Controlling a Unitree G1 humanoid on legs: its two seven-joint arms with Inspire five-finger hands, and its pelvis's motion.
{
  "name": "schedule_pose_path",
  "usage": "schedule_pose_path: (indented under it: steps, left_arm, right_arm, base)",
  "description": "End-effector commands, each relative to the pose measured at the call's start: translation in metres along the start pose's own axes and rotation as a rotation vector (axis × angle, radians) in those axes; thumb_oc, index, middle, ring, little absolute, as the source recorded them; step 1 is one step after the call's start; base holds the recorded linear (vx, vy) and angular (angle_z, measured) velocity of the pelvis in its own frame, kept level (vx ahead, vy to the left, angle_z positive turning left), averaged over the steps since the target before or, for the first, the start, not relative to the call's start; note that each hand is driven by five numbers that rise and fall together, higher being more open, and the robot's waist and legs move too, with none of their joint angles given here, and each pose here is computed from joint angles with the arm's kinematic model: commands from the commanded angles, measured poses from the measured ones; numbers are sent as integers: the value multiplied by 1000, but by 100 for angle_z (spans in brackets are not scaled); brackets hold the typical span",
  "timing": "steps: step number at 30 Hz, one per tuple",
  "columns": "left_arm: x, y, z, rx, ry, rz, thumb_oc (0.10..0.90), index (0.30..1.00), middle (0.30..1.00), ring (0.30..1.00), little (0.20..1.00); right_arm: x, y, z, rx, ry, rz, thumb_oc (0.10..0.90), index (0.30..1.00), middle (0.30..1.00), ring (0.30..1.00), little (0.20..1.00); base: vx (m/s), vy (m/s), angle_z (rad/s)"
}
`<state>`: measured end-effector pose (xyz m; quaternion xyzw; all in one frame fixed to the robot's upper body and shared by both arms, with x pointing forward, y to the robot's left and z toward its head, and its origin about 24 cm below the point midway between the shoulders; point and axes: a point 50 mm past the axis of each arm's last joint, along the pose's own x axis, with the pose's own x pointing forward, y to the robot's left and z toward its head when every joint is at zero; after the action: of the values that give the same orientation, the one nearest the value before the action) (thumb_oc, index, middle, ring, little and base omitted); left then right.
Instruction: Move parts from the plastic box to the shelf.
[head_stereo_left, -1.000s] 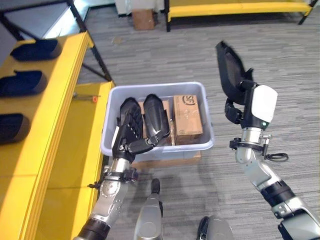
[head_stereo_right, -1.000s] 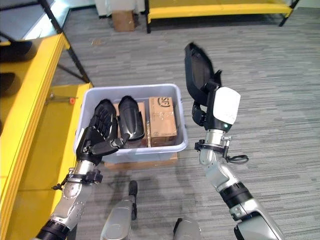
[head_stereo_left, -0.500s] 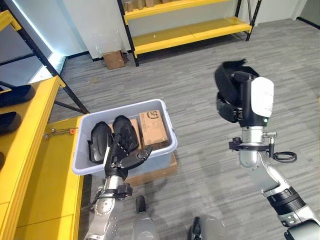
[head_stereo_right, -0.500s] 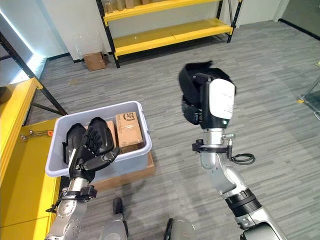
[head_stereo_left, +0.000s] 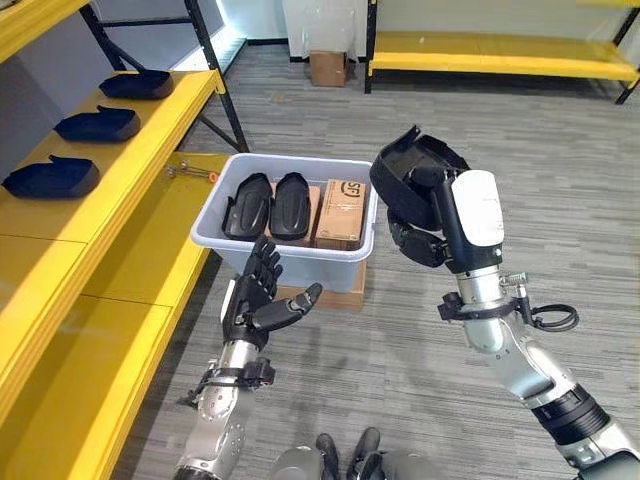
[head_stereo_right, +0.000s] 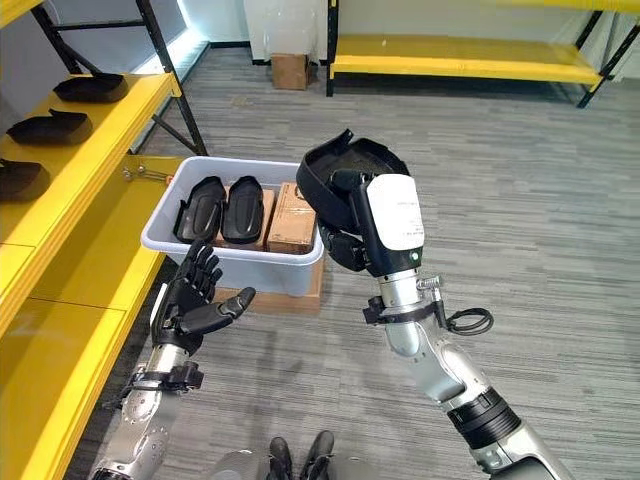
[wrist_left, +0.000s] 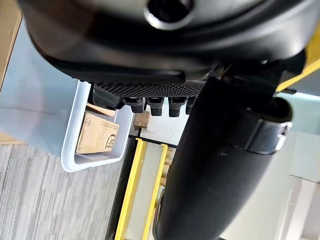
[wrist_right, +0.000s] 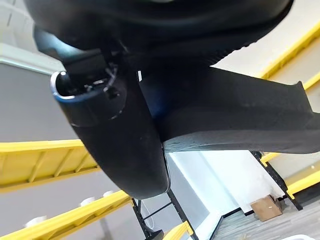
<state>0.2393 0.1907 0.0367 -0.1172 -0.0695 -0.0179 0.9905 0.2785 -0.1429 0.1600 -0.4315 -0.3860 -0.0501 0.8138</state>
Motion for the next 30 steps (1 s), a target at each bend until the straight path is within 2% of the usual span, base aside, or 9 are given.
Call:
schedule_pose_path:
  steps: [1,5,9,14,18,23,30]
  left_arm:
    - [9,-6,43,56,-221,-125,900,1000,1000,1000,1000]
    - [8,-4,46,68,-227,-141,900,1000,1000,1000,1000]
    - [8,-5,44,48,-213,-157,900,1000,1000,1000,1000]
    - [15,-16,45,43,-192,-244,900,1000,1000,1000,1000]
    - [19,-21,49,32,-217,-251,900,1000,1000,1000,1000]
    - [15,-15,55,0,-235,-171,900,1000,1000,1000,1000]
    - [4,-4,52,16,-240,-106,900,1000,1000,1000,1000]
  right_arm:
    - [39,-36,33,0,-229,-222,400,300,300,300,300]
    - [37,-33,40,-28,-290,-201,400,300,300,300,300]
    - [30,-30,45,-49,-383,-151,400,300,300,300,300]
    - [22,-31,49,-102,-432,-103,400,300,300,300,300]
    - [33,-30,60,-116,-544,-70,400,300,300,300,300]
    - [40,-40,83,-99,-711,17,400,300,300,300,300]
    - [45,-37,105,-174,-936,85,400,300,300,300,300]
  base:
    - [88,190,16]
    - [30,123,32]
    - [101,-185,63]
    - [179,-345,147]
    - [143,-387,145]
    - [108,-312,99]
    - [87,-183,50]
